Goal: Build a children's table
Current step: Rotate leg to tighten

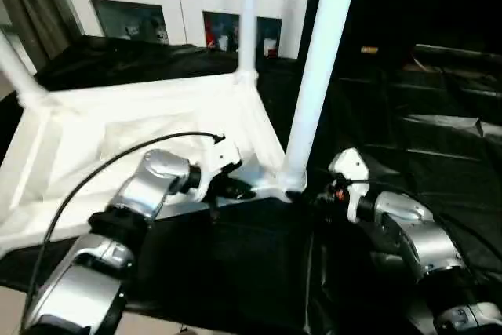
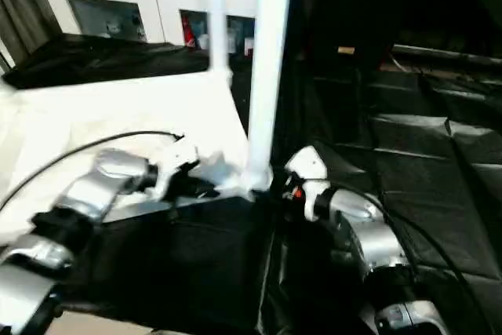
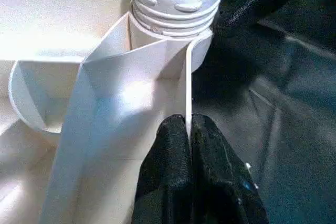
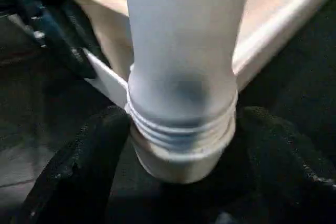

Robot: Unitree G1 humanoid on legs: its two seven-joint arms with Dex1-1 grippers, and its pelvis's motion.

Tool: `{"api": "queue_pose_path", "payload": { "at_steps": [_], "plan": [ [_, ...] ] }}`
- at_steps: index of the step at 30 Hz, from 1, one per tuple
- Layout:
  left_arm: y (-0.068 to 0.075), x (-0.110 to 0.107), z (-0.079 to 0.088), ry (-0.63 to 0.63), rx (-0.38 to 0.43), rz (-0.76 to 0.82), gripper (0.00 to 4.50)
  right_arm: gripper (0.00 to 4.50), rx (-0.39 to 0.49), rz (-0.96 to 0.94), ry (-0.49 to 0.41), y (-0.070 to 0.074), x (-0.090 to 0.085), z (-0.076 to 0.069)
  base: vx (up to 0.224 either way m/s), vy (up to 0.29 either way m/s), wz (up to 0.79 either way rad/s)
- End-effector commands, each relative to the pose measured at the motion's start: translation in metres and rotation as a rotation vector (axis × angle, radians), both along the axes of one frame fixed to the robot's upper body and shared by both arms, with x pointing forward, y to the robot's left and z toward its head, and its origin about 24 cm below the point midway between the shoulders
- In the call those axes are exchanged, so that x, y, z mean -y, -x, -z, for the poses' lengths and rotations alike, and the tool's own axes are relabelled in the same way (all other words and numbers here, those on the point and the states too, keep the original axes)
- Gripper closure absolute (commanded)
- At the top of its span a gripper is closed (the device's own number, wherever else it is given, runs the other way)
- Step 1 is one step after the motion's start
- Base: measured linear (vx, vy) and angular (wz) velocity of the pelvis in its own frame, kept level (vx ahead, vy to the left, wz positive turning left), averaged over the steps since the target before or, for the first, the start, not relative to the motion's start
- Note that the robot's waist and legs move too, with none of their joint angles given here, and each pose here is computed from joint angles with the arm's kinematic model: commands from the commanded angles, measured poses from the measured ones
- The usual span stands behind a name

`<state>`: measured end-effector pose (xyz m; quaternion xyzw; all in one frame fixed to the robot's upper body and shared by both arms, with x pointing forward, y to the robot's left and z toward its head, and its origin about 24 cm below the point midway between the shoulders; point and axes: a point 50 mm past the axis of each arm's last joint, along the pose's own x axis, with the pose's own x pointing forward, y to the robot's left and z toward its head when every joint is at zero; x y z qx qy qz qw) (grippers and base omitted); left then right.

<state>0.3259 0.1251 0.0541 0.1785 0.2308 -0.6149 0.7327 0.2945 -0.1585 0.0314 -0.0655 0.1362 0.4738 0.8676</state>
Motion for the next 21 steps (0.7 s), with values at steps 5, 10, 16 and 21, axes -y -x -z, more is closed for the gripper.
{"api": "queue_pose_path", "payload": {
  "at_steps": [5, 10, 16, 21],
  "plan": [
    [0.015, 0.001, 0.010, 0.015, -0.096, 0.095, 4.50, 0.87, 0.005, -0.056, -0.045, 0.002, -0.005, -0.007, 0.000, 0.000, 0.00],
    [0.020, 0.000, 0.011, 0.020, -0.109, 0.122, 4.50, 0.87, -0.009, -0.119, -0.091, 0.006, -0.011, -0.010, 0.000, 0.000, 0.00],
    [0.021, 0.000, 0.010, 0.017, -0.111, 0.128, 4.50, 0.87, -0.027, -0.158, -0.092, 0.008, -0.012, -0.008, 0.000, 0.000, 0.00],
    [0.021, -0.001, 0.010, 0.013, -0.105, 0.121, 4.50, 1.32, -0.055, -0.171, -0.106, 0.010, -0.014, -0.006, 0.000, 0.000, 0.00]
  ]
}}
